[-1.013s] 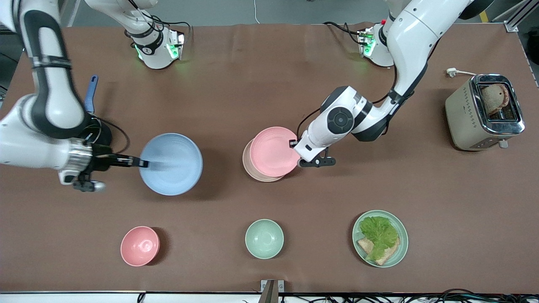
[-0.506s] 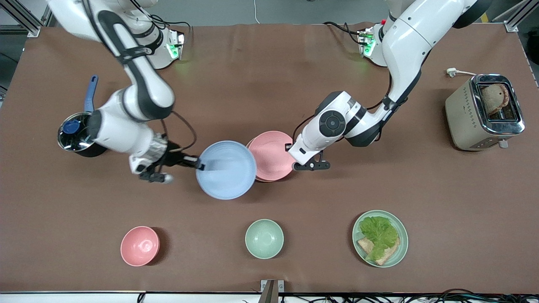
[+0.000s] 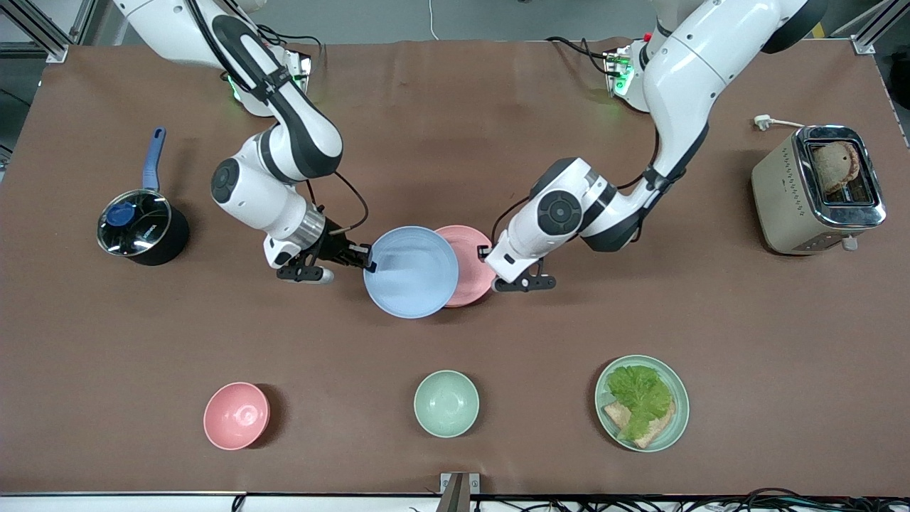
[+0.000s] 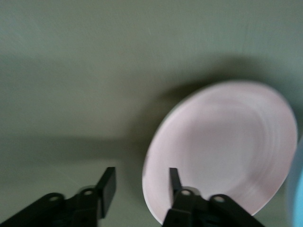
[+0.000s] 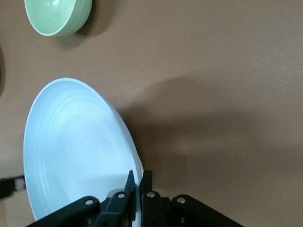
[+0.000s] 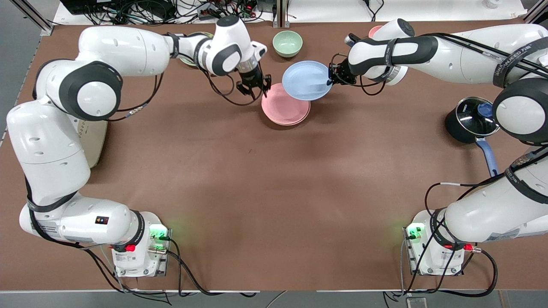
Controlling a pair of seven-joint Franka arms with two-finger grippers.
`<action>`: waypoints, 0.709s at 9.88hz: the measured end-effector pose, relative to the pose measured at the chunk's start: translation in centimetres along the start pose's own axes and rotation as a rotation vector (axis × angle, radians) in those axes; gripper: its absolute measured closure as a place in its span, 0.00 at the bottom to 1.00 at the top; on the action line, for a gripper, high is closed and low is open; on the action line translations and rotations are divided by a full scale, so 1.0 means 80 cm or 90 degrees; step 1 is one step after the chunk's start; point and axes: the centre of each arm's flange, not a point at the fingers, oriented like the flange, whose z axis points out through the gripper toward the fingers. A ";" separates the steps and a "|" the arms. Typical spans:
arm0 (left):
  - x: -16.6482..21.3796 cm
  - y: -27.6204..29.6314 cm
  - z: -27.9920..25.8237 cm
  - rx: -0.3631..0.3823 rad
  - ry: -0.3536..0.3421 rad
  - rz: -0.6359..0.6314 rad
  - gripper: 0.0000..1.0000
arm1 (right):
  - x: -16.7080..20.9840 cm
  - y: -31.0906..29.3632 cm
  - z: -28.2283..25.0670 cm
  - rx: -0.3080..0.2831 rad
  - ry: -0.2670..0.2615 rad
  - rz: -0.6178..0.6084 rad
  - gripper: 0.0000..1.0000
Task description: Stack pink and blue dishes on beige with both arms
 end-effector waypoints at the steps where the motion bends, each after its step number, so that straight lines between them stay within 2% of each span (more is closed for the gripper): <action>1: 0.026 -0.019 -0.037 -0.002 0.024 -0.020 0.26 | -0.009 -0.010 0.005 0.004 0.001 0.002 0.94; 3: 0.079 -0.067 -0.145 0.005 0.072 -0.060 0.01 | -0.034 -0.027 0.029 0.012 0.002 -0.002 0.94; 5: 0.096 -0.097 -0.263 0.031 0.117 -0.064 0.00 | -0.052 -0.029 0.063 0.013 0.011 -0.007 0.94; 7: 0.087 -0.129 -0.367 0.068 0.146 -0.058 0.00 | -0.066 -0.020 0.098 0.008 0.015 -0.004 0.94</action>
